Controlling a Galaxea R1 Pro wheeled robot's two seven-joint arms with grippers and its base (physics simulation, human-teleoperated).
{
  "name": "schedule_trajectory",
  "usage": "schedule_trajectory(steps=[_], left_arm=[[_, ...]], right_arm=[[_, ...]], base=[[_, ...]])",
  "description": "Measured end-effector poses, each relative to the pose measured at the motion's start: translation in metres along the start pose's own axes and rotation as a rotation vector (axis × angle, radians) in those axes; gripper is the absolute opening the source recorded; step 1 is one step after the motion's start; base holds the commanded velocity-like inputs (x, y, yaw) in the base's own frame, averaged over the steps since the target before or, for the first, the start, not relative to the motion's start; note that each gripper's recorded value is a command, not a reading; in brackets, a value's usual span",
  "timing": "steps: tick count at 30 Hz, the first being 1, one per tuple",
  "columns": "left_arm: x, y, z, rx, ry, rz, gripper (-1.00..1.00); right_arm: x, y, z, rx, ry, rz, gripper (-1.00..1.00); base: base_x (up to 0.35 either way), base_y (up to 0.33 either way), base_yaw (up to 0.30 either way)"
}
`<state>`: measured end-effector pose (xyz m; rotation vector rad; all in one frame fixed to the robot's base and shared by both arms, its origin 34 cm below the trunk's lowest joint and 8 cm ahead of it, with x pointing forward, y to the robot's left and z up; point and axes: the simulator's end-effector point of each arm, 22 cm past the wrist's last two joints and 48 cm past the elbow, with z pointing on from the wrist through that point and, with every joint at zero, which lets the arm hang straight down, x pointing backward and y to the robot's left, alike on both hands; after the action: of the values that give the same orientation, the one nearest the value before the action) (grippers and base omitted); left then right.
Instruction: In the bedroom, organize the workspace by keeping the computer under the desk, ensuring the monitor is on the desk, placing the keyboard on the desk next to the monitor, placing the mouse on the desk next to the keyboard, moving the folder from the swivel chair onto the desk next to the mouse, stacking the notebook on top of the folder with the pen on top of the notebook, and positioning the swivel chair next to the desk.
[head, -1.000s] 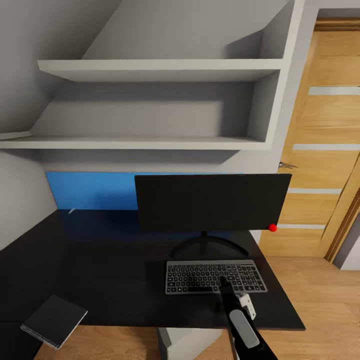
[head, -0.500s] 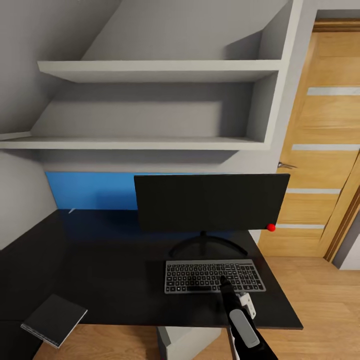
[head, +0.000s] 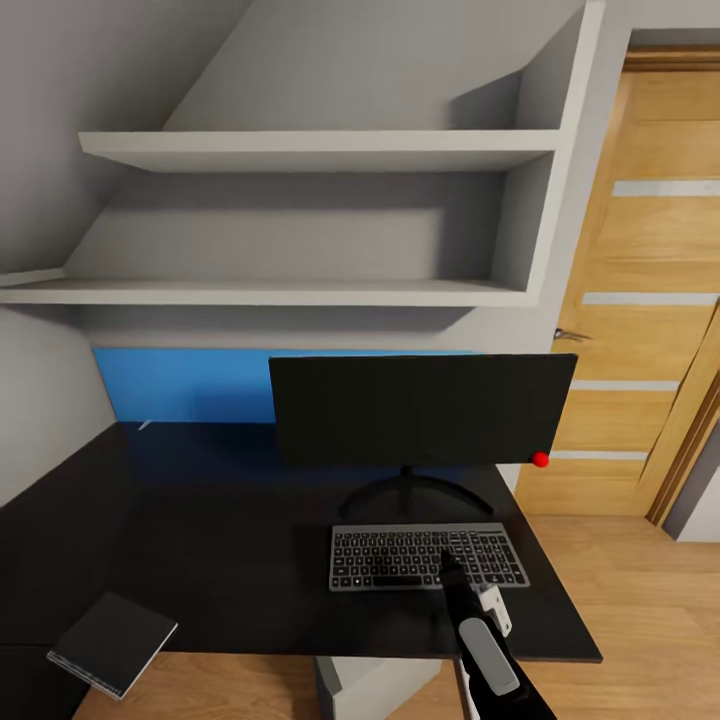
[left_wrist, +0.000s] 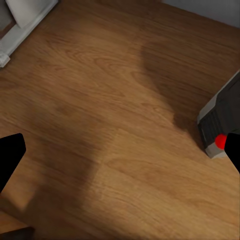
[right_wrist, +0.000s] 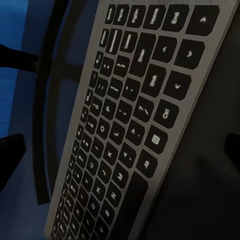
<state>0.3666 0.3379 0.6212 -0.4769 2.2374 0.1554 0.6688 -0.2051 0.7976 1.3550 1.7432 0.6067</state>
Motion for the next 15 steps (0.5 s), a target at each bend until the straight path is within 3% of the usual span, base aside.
schedule_trajectory(steps=[15], left_arm=[[-0.011,0.000,-0.014,0.000,0.000,0.000,1.00]], right_arm=[[-0.005,0.013,-0.012,-0.003,0.001,-0.002,1.00]], base=[[0.000,0.000,0.000]])
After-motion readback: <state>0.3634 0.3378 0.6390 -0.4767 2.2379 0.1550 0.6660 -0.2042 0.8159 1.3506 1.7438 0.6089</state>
